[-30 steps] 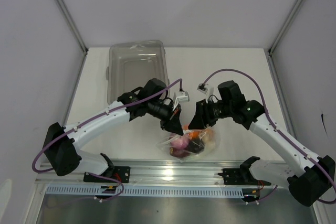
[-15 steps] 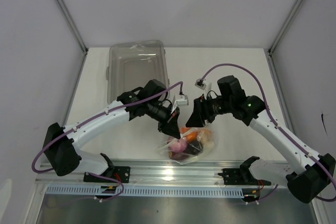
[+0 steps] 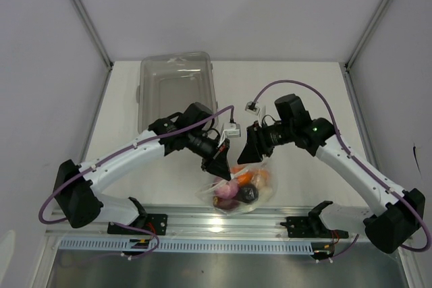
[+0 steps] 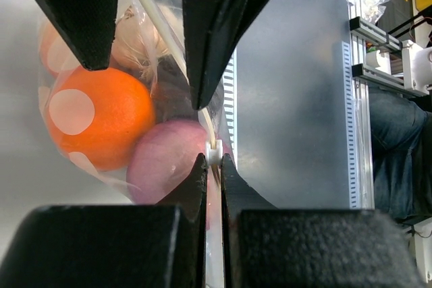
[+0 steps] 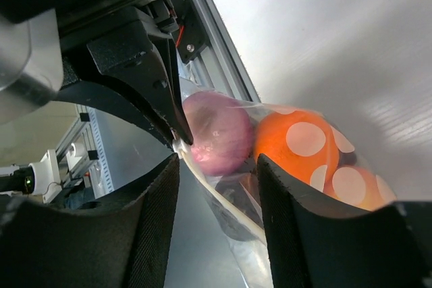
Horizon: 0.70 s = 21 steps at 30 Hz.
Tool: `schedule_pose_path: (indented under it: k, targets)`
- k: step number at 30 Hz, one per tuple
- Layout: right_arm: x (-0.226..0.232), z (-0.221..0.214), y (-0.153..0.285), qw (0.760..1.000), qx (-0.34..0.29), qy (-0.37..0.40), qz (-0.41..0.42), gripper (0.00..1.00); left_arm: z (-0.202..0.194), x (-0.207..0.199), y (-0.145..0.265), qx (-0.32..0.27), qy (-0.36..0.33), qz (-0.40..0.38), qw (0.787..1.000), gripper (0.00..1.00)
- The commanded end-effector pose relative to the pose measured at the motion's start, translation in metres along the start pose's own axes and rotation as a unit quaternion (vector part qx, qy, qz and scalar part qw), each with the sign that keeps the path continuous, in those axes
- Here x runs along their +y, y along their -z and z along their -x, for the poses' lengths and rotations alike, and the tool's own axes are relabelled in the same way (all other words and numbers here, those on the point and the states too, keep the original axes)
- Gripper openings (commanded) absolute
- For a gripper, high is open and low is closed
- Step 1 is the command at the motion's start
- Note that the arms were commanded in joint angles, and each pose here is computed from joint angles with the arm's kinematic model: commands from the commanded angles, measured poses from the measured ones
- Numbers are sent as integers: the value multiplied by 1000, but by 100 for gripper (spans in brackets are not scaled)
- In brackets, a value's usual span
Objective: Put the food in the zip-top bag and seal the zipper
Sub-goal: Zip the zipper food storage bag at the center of the board.
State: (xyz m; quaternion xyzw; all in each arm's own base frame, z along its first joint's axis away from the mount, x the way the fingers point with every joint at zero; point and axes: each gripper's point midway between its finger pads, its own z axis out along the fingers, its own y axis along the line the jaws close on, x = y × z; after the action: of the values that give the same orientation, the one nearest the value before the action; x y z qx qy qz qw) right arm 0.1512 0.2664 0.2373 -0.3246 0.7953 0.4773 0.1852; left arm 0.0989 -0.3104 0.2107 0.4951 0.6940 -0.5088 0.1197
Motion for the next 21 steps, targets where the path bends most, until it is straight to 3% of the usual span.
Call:
schedule_pose_path:
  k: [1,21]
  targets:
    - [11,-1,4,1000,-2,16,17,52,9,-12,8,-27,-40,-7,999,1]
    - [22,-38,-11,999,36,2,35,42,17,0,14,-48,-37,29,998,1]
